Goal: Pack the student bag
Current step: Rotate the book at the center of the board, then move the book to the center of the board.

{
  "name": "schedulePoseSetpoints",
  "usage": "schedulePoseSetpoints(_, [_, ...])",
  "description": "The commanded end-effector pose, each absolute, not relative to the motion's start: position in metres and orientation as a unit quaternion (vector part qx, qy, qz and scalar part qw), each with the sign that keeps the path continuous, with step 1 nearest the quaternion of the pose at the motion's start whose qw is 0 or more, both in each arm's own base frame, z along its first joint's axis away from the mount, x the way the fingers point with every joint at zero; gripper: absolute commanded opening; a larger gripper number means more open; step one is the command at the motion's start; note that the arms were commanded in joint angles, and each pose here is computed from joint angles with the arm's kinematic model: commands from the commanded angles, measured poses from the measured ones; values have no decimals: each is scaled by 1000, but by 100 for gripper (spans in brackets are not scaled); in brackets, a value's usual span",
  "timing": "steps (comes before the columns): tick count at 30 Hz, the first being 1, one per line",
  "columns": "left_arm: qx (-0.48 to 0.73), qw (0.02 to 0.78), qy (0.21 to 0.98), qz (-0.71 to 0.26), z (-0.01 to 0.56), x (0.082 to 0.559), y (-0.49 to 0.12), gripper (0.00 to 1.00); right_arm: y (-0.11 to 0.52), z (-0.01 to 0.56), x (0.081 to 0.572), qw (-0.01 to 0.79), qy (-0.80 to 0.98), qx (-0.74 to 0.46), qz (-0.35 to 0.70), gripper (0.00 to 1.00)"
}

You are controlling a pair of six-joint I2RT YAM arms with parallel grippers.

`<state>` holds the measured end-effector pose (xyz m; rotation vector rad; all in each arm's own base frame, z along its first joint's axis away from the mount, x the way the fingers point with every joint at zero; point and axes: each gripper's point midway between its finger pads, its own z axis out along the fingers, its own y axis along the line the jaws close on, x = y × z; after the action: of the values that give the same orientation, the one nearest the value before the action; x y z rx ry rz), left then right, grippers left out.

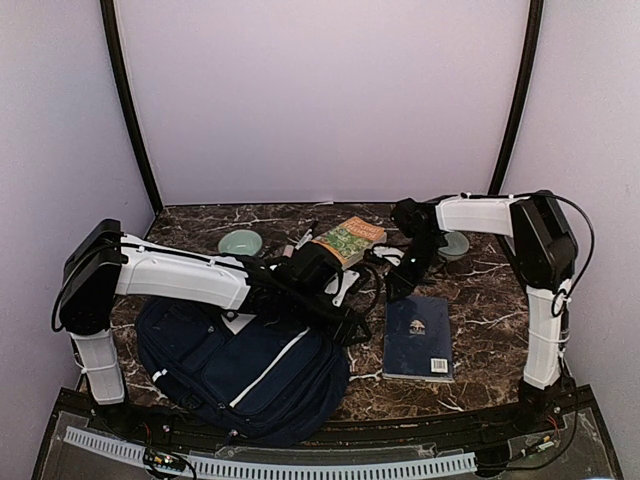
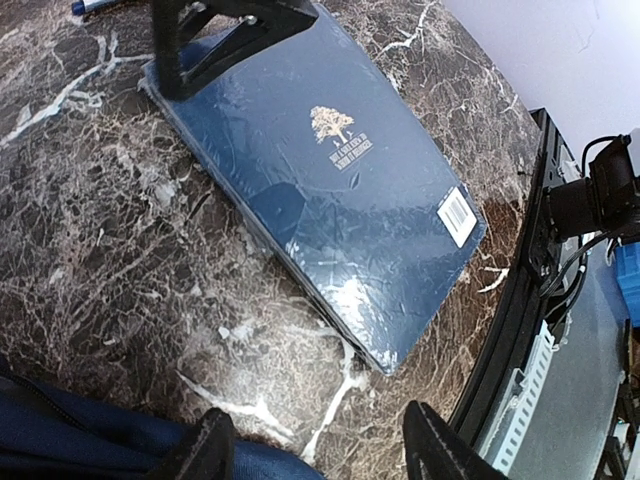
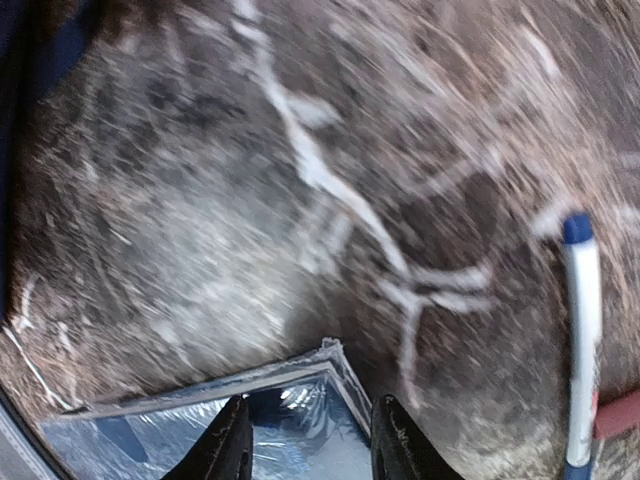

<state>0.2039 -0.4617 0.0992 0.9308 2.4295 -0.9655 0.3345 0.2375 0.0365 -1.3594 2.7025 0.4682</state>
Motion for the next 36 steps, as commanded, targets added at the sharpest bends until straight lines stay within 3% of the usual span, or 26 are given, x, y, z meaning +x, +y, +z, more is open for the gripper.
schedulePoseSetpoints(1, [306, 169, 867, -355, 106, 206, -469, 61, 255, 62, 338, 65, 883, -434, 169, 43])
schedulePoseSetpoints(9, [264, 159, 885, -350, 100, 221, -471, 68, 158, 118, 325, 119, 916, -358, 138, 53])
schedulePoseSetpoints(15, [235, 126, 889, -372, 86, 227, -489, 68, 106, 101, 276, 93, 923, -361, 93, 54])
schedulePoseSetpoints(21, [214, 92, 892, -388, 69, 231, -502, 65, 104, 76, 251, 70, 920, -369, 110, 54])
schedulePoseSetpoints(36, [175, 4, 894, -412, 26, 234, -512, 63, 118, 28, 247, 5, 915, -370, 161, 50])
